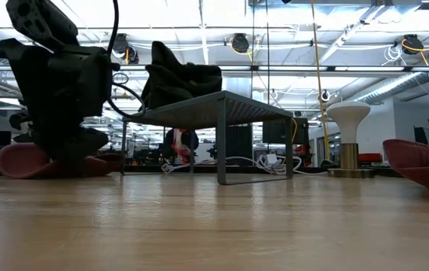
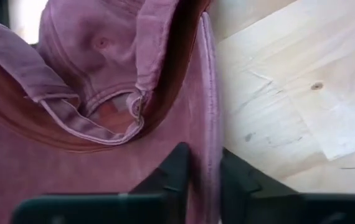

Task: Pick & Place hat
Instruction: Put the top red cap on the shelf

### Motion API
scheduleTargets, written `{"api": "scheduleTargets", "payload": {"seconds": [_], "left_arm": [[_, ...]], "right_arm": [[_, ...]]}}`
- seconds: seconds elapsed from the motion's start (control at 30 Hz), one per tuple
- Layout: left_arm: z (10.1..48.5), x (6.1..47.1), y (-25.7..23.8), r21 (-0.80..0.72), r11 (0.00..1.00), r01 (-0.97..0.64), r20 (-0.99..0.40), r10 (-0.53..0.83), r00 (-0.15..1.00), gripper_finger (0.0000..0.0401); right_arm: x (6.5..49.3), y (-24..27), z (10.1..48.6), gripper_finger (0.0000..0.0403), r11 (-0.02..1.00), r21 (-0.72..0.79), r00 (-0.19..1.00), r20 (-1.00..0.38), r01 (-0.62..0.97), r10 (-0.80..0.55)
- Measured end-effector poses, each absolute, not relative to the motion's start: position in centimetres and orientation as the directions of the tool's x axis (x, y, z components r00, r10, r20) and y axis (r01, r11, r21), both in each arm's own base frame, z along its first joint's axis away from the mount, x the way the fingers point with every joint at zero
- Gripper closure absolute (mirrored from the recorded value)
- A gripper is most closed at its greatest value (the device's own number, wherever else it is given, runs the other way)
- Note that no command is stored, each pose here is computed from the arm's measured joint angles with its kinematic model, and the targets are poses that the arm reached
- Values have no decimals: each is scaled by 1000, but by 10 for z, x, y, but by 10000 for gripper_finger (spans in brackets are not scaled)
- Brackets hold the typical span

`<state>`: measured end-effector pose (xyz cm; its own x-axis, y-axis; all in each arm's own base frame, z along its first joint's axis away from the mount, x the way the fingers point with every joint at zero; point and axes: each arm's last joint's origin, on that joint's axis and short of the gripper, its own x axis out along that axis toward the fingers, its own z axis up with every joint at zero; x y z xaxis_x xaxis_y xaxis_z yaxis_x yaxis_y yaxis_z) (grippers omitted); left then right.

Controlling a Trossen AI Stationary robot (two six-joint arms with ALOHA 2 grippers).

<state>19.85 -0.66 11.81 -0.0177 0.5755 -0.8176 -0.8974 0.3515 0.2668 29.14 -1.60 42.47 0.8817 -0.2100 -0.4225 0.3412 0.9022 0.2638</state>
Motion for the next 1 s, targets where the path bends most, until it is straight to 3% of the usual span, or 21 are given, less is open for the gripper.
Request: {"api": "scheduleTargets", "payload": {"seconds": [0.1,0.37,0.7,1.0], "left_arm": [[119,198,-8,285,375,-882,-817,576,-19,388],[152,207,-19,249,392,-886,-848,530,-4,393],[223,199,-34,7,451,-892,-847,476,235,393],[285,173,-50,-270,635,-723,-845,204,495,393]], "right_arm": [[291,-16,425,191,903,263,882,-423,341,-210],[291,-16,424,191,902,265,881,-424,342,-210],[292,-14,424,190,915,298,895,-428,273,-128],[292,-14,425,190,915,298,895,-426,273,-128]]}}
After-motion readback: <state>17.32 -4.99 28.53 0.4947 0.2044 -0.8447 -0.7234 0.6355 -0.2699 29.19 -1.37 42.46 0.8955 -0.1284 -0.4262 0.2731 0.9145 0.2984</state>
